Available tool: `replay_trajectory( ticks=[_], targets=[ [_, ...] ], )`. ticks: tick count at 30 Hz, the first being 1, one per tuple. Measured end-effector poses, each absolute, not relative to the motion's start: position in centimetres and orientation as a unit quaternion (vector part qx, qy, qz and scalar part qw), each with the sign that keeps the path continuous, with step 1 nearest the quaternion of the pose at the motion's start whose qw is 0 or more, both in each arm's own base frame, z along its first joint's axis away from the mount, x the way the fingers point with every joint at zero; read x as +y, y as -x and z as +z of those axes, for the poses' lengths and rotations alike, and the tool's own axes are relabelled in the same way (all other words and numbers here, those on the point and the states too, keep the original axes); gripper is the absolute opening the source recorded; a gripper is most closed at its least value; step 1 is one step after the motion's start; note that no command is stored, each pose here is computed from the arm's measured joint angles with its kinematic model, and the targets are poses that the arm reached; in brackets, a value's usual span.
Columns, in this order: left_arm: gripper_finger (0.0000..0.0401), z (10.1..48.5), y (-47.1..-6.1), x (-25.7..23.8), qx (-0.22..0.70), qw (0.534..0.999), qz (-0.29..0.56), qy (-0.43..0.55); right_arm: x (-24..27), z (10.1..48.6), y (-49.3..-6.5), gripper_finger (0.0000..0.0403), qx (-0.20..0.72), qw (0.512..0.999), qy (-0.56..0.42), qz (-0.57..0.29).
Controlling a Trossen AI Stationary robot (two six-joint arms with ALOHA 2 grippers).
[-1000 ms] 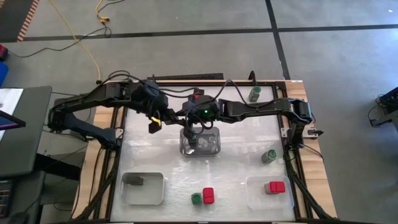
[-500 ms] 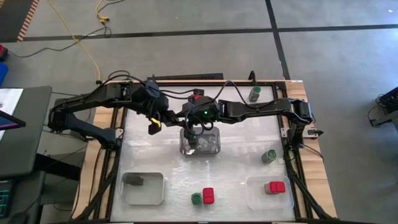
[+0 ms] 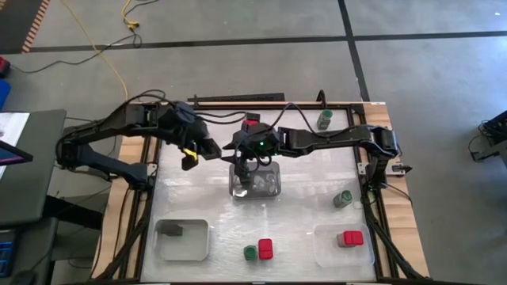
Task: Sort spices by type
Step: Put the right black seasoning can into the grey bin
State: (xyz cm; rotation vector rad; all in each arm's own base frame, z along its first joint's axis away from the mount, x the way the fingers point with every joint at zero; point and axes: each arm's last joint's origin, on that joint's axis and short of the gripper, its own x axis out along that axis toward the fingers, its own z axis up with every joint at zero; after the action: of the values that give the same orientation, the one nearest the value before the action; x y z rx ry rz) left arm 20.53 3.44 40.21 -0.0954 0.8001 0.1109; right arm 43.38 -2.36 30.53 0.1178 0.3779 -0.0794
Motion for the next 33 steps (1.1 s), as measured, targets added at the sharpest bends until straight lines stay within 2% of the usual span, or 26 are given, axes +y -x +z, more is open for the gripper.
replay_trajectory(
  ticks=[7,13,21,25,33],
  targets=[
    [0.0115,40.7,-17.7,3.1,0.405,0.906,0.093,0.085,-2.3,30.5,-42.5,0.024,0.228,0.967,-0.103,-0.051],
    [0.0115,40.0,-16.1,1.5,0.411,0.898,0.11,0.115,-2.2,29.7,-40.5,0.0266,0.332,0.932,-0.128,-0.069],
    [0.0115,37.7,-16.5,-2.4,0.435,0.883,0.113,0.134,-1.9,30.9,-37.4,0.0266,0.405,0.901,-0.129,-0.082],
    [0.0115,37.1,-17.1,-4.8,0.44,0.881,0.109,0.134,-1.0,32.5,-34.9,0.0266,0.432,0.889,-0.098,-0.116],
    [0.0115,35.3,-18.3,-10.2,0.467,0.874,0.074,0.114,2.3,35.9,-30.6,0.0265,0.424,0.897,-0.042,-0.122]
  ],
)
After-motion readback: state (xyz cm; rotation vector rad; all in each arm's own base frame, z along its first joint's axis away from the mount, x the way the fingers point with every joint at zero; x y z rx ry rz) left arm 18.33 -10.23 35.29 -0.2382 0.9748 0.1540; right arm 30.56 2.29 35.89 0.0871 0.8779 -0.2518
